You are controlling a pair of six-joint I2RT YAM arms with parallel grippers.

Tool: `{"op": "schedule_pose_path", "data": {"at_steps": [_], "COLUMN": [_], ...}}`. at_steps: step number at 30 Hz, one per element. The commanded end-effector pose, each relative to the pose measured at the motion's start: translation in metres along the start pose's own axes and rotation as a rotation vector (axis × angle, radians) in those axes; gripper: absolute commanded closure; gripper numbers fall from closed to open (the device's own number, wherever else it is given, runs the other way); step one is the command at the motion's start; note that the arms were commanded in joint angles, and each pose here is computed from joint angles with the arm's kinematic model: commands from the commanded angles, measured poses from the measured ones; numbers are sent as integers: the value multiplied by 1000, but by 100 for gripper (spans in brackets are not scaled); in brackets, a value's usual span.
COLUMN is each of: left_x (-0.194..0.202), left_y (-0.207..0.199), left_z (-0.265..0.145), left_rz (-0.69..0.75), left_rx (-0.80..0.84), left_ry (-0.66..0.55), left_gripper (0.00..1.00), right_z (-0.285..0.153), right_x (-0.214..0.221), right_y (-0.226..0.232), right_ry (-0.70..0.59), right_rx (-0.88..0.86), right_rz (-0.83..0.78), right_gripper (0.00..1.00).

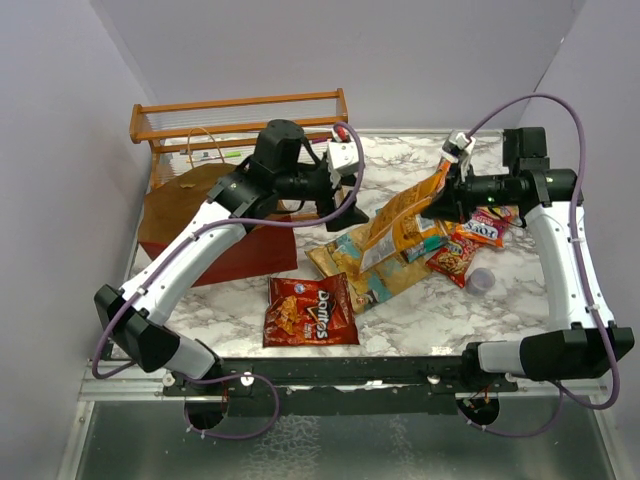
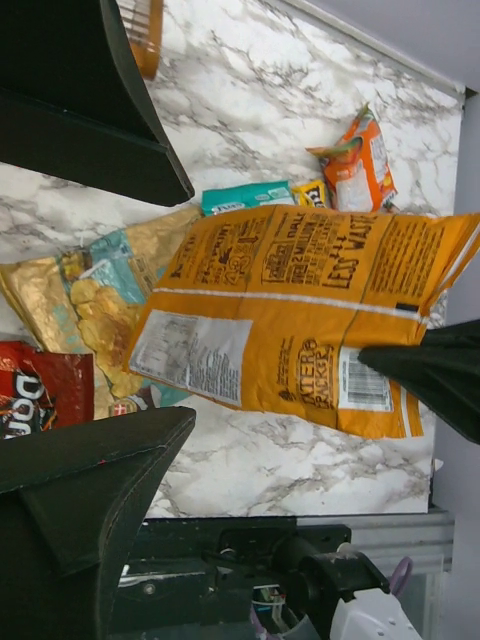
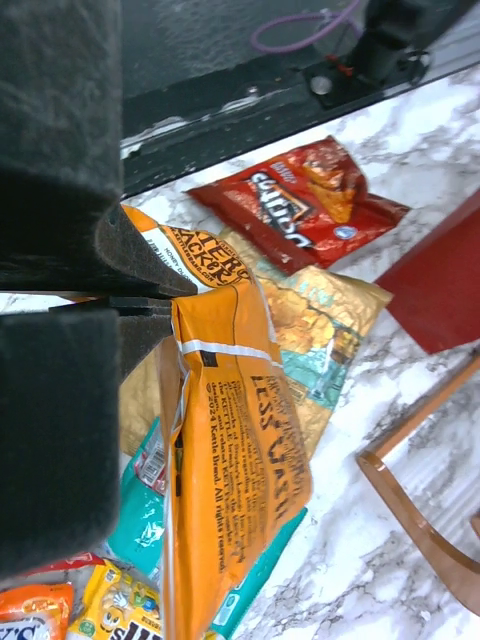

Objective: Place the snacks into the paper bag
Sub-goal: Pick up the snack from the center of the board, then place the snack in the paper bag.

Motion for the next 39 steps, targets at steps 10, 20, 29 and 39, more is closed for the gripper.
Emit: {"op": "schedule_pose_path", "data": {"at_steps": [10, 20, 29, 39], "left_x": [14, 25, 24, 16], "left_y": [-7, 9, 1, 6], "left_z": [34, 46, 75, 68], "left_rz": [61, 121, 180, 238], "left_rx": [-18, -99, -84, -118], "left_ry": [60, 114, 146, 145], "left_gripper": [12, 7, 25, 71], "right_z": [-32, -34, -35, -35], "right_x": [-96, -108, -106, -96], "right_y": [34, 36, 40, 38], "right_ry": [-331, -378, -389, -406], "right_rx": [27, 18, 20, 58], "right_rz": [66, 160, 181, 193], "right_gripper": [99, 99, 99, 99]}}
Point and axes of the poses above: each gripper's point midway between its finger pads, its own z axis out along the fingers, its own y axis along the line the jaws close on, x = y × z, the point moved 3 cm from there along -z, back along the fingers, and after that the axes turned 14 degrees about z, right-handed, at the moved point
